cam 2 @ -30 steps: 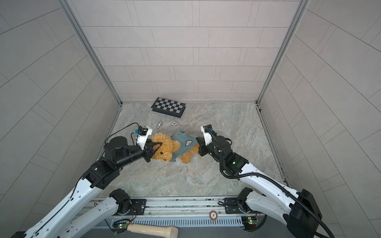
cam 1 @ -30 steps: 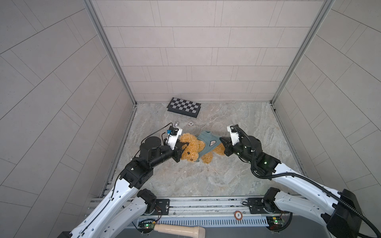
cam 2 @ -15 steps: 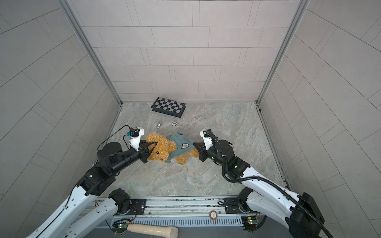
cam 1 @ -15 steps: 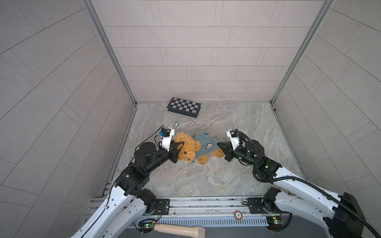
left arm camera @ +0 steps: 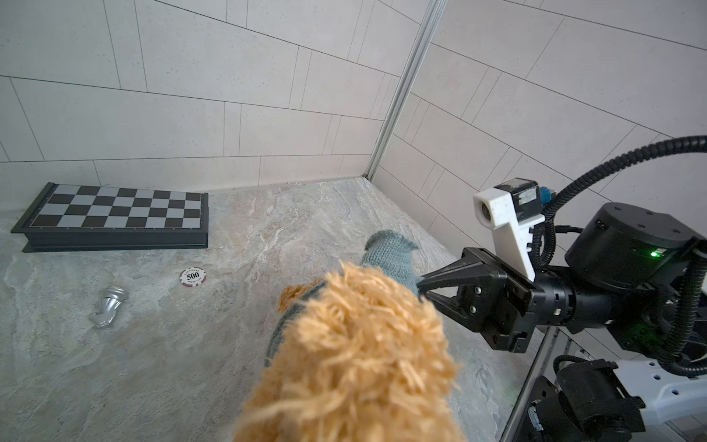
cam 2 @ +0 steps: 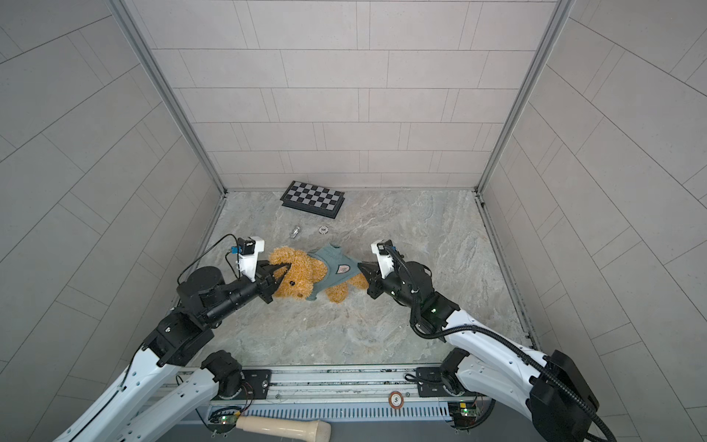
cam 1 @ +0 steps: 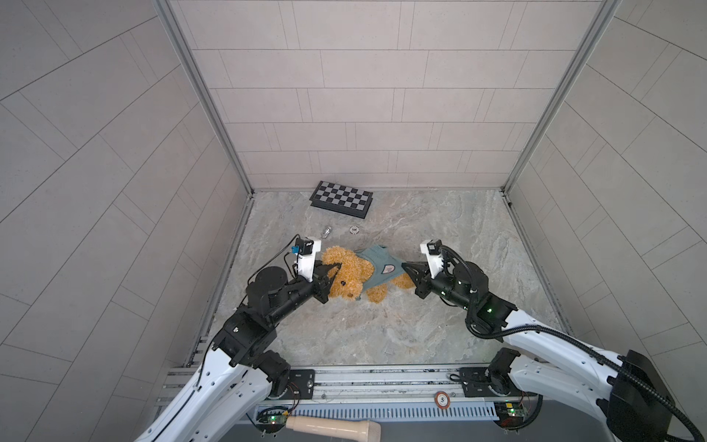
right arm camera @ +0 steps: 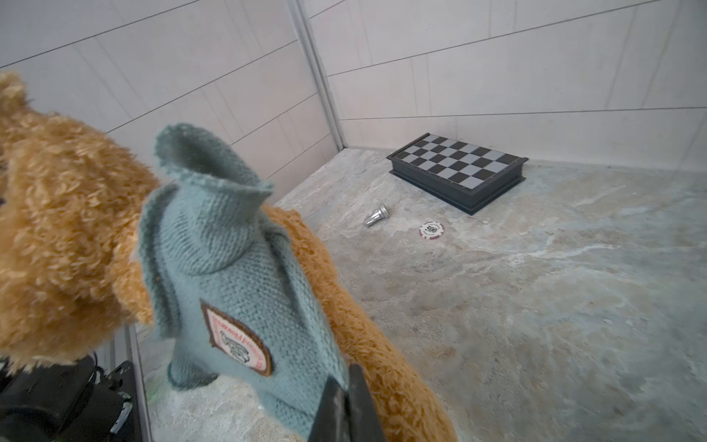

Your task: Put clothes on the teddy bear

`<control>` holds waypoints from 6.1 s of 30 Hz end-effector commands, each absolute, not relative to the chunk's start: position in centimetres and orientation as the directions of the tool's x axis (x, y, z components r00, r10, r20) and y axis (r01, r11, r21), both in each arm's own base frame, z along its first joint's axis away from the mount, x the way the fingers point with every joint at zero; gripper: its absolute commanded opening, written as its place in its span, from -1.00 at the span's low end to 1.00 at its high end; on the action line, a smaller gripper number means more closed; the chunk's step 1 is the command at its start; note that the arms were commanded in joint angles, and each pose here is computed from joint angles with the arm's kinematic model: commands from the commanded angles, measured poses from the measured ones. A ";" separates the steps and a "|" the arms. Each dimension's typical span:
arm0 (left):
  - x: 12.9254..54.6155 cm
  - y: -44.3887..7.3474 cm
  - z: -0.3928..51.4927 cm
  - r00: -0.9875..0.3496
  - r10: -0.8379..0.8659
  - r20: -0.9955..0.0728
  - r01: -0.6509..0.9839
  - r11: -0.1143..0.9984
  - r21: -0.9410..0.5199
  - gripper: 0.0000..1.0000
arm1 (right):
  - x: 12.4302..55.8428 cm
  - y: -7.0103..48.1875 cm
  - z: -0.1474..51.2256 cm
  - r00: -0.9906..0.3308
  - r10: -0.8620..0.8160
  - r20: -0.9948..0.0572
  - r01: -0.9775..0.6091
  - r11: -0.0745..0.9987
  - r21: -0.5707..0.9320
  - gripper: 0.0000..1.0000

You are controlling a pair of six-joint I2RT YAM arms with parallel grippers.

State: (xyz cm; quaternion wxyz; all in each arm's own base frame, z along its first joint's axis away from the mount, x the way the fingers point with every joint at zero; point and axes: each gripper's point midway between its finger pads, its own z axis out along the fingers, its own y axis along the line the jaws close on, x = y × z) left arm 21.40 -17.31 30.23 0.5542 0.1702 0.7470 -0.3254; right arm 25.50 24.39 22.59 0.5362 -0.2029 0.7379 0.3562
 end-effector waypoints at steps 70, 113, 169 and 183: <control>22.3 -28.0 35.6 -0.579 0.212 -0.788 0.769 0.463 -0.440 -0.16 | 21.7 31.6 25.4 -0.005 -0.090 -0.996 -0.954 0.301 -0.022 -1.00; 19.6 -27.4 27.8 -0.661 0.003 -0.750 0.632 0.540 -0.555 -0.67 | 25.7 25.1 28.7 -0.030 0.210 -0.977 -0.856 0.500 0.134 -1.00; 24.2 -29.1 26.2 -0.634 -0.042 -0.772 0.552 0.675 -0.489 -1.00 | 25.8 24.1 28.5 -0.015 0.235 -0.972 -0.827 0.543 0.144 -1.00; 20.3 -28.2 26.7 -0.726 0.003 -0.688 0.559 0.586 -0.587 -1.00 | 27.0 20.9 27.2 0.054 -0.080 -0.995 -0.673 0.734 -0.095 -0.62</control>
